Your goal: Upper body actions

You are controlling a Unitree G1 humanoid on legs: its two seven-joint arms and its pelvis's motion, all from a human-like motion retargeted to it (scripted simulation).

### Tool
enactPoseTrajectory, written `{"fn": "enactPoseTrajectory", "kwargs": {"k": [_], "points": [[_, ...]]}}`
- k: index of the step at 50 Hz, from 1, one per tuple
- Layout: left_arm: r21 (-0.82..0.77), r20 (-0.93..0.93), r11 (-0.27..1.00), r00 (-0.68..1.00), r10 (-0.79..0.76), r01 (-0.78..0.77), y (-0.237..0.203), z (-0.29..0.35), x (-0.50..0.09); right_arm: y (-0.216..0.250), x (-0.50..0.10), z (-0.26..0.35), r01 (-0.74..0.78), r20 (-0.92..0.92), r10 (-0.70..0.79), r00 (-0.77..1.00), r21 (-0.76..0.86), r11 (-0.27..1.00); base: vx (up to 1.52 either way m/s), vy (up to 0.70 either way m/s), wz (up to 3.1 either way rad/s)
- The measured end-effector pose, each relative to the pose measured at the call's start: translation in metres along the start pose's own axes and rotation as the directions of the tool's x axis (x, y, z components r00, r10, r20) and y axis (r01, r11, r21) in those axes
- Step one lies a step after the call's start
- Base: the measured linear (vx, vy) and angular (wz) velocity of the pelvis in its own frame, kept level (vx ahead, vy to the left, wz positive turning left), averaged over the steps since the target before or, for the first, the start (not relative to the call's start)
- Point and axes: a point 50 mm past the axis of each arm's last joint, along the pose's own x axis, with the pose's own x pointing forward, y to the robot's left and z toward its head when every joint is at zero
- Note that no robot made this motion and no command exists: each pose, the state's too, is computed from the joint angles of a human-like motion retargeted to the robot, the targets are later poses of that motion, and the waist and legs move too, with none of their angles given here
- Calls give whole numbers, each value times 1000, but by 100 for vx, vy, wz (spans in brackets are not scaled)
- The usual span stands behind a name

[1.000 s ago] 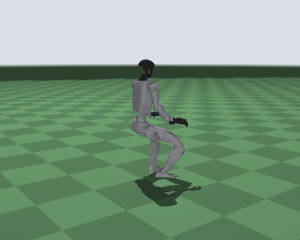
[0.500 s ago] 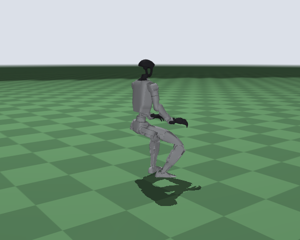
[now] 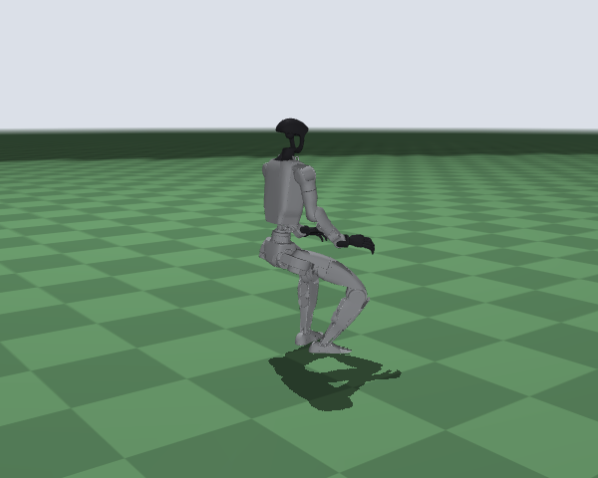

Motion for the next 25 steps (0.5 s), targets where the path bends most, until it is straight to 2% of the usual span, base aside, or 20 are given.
{"fn": "enactPoseTrajectory", "kwargs": {"k": [8, 17, 25], "points": [[-12, -3, 999, 999, 34, -34, 4, 8, 8, 0, -1, -3, -1, -13, 1, 1000, -2, 1000, 0, 0, 0], [-243, 36, 941, 967, 250, -234, 40, 49, 47, 1, -3, -7, -4, -27, 4, 1000, -8, 1000, 0, 0, 0], [-454, 89, 805, 879, 468, -382, 95, 95, 83, 1, -3, -8, -4, -32, 4, 999, -17, 1000, 0, 0, 0]]}}
